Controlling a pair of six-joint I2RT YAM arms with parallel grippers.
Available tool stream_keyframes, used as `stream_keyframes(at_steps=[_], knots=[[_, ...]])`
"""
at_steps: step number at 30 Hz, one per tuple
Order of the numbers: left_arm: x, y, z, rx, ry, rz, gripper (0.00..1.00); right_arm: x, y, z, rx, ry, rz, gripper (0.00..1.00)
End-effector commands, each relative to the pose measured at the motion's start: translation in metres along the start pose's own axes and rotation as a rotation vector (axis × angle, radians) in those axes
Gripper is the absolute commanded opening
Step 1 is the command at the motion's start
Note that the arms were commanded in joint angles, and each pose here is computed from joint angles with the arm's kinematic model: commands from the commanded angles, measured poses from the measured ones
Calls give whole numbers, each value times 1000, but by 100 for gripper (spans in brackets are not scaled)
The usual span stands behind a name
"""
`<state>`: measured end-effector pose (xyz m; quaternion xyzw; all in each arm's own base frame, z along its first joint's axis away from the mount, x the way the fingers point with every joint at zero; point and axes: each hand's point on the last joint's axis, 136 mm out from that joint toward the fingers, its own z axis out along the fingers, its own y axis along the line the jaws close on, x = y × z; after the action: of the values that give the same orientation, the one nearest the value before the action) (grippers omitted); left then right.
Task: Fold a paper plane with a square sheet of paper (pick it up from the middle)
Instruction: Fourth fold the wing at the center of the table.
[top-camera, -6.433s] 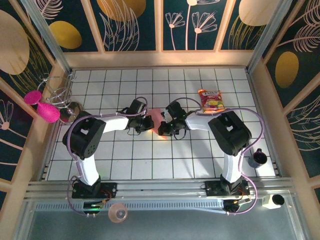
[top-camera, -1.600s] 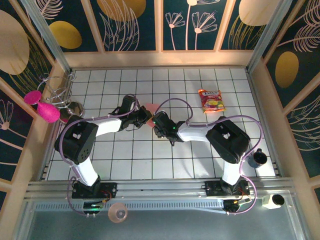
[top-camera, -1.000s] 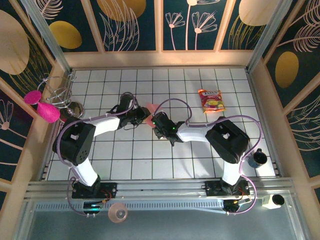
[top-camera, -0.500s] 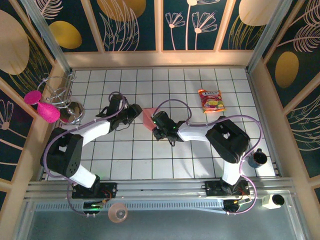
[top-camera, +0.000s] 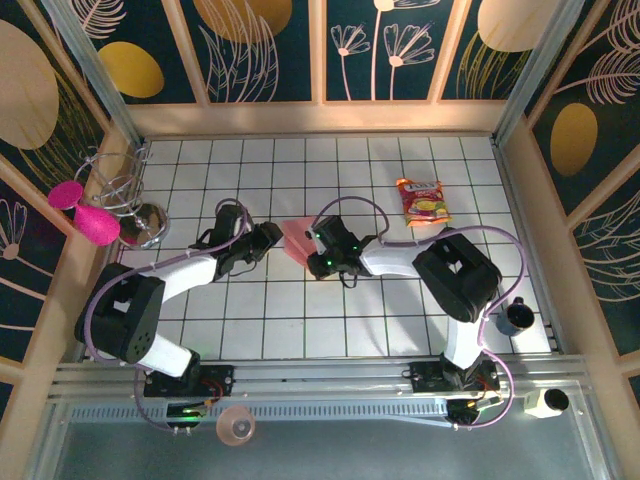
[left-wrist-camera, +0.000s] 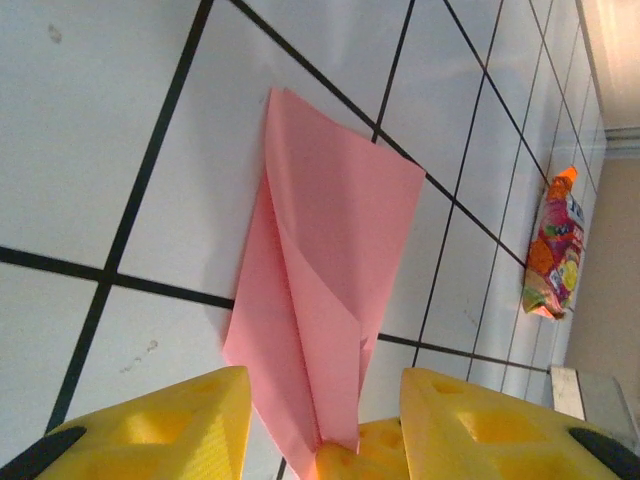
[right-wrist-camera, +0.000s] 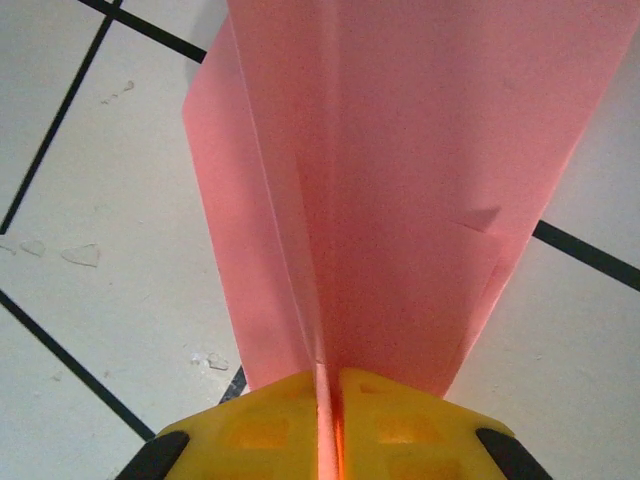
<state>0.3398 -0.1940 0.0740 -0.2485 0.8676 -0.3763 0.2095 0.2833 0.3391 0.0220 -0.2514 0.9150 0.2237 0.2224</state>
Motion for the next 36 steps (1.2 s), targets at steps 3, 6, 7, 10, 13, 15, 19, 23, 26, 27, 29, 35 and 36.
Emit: stream_keyframes(at_steps=[3,6,7,10,13,15,19,23,26,27,29,35,36], knots=[[15,-12,0,84,33,1,43,8,1,-1,-109,23,79,13],[27,-15,5,106,58,7,44,5,0,-5,-150,9,109,13],[30,-16,7,112,66,7,44,6,0,-5,-156,9,115,13],[39,-24,13,145,95,14,44,8,-2,-7,-160,7,121,13],[46,-31,20,171,127,18,44,12,-4,-7,-164,11,123,13],[49,-32,25,168,143,16,44,13,-5,-8,-161,6,119,13],[51,-28,33,156,156,3,45,15,-7,-9,-154,0,106,13],[49,-28,39,150,156,4,47,15,-7,-9,-152,1,97,14],[47,-26,44,136,152,2,48,14,-8,-8,-147,-1,95,15],[46,-28,44,140,148,3,48,13,-8,-8,-145,-3,95,16],[47,-19,50,117,155,-11,49,11,-8,-9,-142,-8,100,17],[50,-10,51,91,158,-27,49,1,-7,-10,-125,-23,129,23],[51,-8,50,86,159,-31,49,0,-7,-10,-118,-24,129,23]])
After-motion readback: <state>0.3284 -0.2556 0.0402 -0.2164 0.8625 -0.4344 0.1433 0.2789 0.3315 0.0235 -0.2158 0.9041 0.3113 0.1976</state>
